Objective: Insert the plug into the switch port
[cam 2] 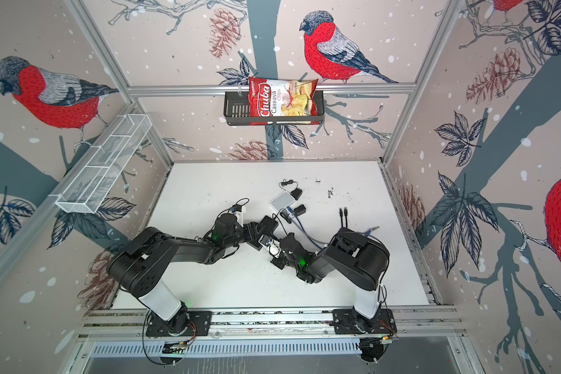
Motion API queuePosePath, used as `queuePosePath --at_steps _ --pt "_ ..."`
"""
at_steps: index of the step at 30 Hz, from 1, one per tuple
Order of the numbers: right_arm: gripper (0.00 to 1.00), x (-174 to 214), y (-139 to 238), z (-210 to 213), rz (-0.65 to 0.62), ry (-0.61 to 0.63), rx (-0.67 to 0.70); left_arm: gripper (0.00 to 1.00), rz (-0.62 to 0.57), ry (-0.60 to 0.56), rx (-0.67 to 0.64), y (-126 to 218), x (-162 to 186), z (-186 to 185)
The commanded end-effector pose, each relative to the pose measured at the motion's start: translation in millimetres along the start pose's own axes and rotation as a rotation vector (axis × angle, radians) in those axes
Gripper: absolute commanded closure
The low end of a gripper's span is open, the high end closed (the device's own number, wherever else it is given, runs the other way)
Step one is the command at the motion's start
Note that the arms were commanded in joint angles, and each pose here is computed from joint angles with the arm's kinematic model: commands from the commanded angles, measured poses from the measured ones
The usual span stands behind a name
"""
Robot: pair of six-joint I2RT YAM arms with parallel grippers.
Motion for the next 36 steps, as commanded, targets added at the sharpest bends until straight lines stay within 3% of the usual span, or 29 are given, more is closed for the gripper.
queuePosePath --at_steps 1,21,30,36 --pt "0.93 -4 -1 -3 -0.02 -0.036 0.01 0.35 -0.009 0.011 0.051 0 -1 -8" --pt "0.93 -20 0 -7 -0.155 -0.024 -0.046 0.36 0.069 0.003 0.078 -13 15 -4" --pt "0.93 -25 -4 -12 -0.15 0.016 -0.015 0.36 0.106 -0.014 0.076 -17 22 -1" --pt "0.93 -32 -5 -21 -0.191 -0.033 0.039 0.36 0.109 -0.006 0.086 -17 24 -1"
Point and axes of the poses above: each gripper's point midway between its finger pads, its own y axis back along the fingers, its own z axis along the line the jaws close on, x = y × z, the point moved 5 cm from there along y, back along the fingers, and after that the axes turned 4 degrees about -y, right-handed, at the moved point
